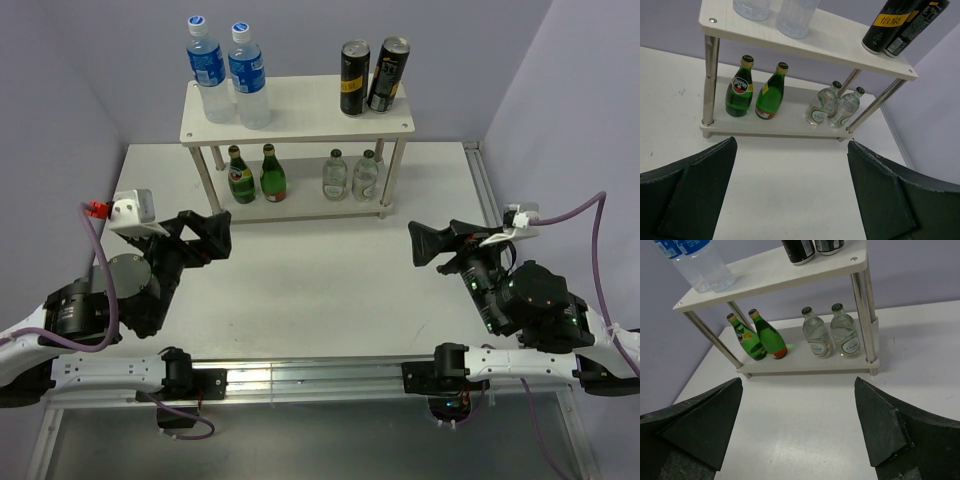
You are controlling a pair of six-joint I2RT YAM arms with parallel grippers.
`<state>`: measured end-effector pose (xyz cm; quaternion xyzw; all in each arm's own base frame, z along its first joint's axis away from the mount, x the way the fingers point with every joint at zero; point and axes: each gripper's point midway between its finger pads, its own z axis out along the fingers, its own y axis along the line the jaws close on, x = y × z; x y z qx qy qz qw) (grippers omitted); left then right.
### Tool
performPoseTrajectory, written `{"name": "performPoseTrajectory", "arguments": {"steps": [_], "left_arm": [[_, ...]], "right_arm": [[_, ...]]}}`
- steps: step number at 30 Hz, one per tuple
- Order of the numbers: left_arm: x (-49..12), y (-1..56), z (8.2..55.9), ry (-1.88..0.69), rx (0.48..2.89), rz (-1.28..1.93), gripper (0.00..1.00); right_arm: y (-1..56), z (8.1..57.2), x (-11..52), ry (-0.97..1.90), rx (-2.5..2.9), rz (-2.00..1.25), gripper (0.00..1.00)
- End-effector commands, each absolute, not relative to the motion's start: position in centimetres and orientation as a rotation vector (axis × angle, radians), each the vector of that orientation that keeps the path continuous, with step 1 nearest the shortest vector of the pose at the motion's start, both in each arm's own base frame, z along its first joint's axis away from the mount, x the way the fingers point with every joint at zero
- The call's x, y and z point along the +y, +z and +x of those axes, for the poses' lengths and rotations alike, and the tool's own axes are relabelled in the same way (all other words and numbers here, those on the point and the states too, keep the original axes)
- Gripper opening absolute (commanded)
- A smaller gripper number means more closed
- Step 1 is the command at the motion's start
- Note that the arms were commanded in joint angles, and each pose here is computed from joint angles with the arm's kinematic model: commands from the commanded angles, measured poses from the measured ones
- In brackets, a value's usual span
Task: Place and organize the beverage onto the shelf
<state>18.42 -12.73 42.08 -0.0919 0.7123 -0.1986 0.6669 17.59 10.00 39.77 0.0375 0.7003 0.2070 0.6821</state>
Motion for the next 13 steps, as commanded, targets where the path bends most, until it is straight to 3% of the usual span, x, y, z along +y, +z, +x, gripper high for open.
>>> {"name": "performPoseTrajectory", "arguments": {"steps": [1, 13], "left_arm": [[-12.45, 42.25, 18.50, -0.427, 1.596, -0.208, 0.99], [-12.69, 42.47, 18.62, -0.430, 1.580, -0.213, 1.00]], "right_arm": [[39.26, 17.74, 10.31, 0.428, 1.577, 0.069, 1.00], [39.15, 17.81, 10.08, 0.421, 1.570, 0.075, 1.00]]}}
